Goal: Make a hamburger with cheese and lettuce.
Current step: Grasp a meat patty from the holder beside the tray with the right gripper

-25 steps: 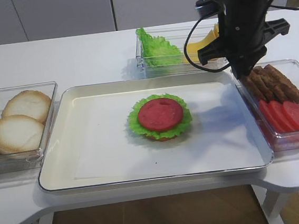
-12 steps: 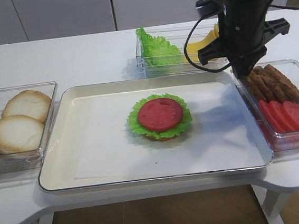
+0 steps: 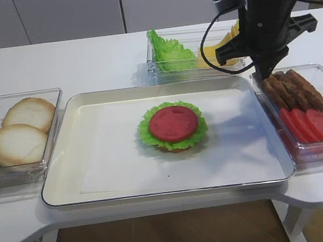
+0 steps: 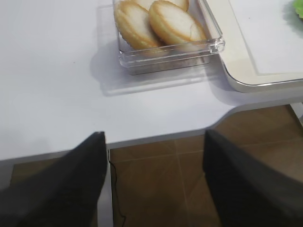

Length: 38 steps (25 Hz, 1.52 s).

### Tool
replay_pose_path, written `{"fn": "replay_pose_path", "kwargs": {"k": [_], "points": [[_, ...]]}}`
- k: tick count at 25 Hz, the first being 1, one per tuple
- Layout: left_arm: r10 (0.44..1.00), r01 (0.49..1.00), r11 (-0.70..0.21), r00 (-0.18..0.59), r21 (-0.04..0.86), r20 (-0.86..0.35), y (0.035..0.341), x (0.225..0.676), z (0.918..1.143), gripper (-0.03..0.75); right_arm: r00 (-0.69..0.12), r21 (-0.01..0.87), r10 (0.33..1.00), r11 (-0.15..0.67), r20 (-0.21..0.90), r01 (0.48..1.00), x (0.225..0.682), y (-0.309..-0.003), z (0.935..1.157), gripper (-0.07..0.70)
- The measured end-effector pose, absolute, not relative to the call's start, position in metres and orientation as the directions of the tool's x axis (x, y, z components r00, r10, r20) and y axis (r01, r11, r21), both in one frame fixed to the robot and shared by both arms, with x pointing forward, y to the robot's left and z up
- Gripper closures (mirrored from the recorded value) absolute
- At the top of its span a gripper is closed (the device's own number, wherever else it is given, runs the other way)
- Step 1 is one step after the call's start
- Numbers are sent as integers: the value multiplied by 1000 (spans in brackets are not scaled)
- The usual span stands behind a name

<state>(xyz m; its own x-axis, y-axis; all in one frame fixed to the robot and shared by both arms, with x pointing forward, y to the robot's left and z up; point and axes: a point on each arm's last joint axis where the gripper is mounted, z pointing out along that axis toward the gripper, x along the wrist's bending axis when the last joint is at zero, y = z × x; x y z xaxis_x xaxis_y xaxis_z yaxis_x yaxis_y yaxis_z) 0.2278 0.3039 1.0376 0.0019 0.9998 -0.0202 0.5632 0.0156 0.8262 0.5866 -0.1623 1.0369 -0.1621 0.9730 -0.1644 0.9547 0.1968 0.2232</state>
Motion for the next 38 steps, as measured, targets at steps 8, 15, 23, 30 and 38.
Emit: {"fn": "replay_pose_path", "kwargs": {"k": [8, 15, 23, 30, 38], "points": [[1000, 563, 16, 2, 826, -20, 304, 228, 1038, 249, -162, 221, 973, 196, -163, 955, 586, -162, 1037, 385], [1000, 563, 16, 2, 826, -20, 304, 228, 1038, 249, -174, 222, 969, 211, -172, 952, 585, -160, 1037, 274], [1000, 563, 16, 2, 826, -20, 304, 228, 1038, 249, -232, 221, 924, 305, -304, 926, 581, -141, 1031, 283], [1000, 563, 16, 2, 826, -20, 304, 228, 1038, 249, -224, 204, 924, 294, -308, 934, 581, -141, 1027, 343], [1000, 563, 16, 2, 826, -20, 304, 228, 1038, 249, -232, 179, 919, 299, -319, 937, 584, -139, 1017, 370]]}}
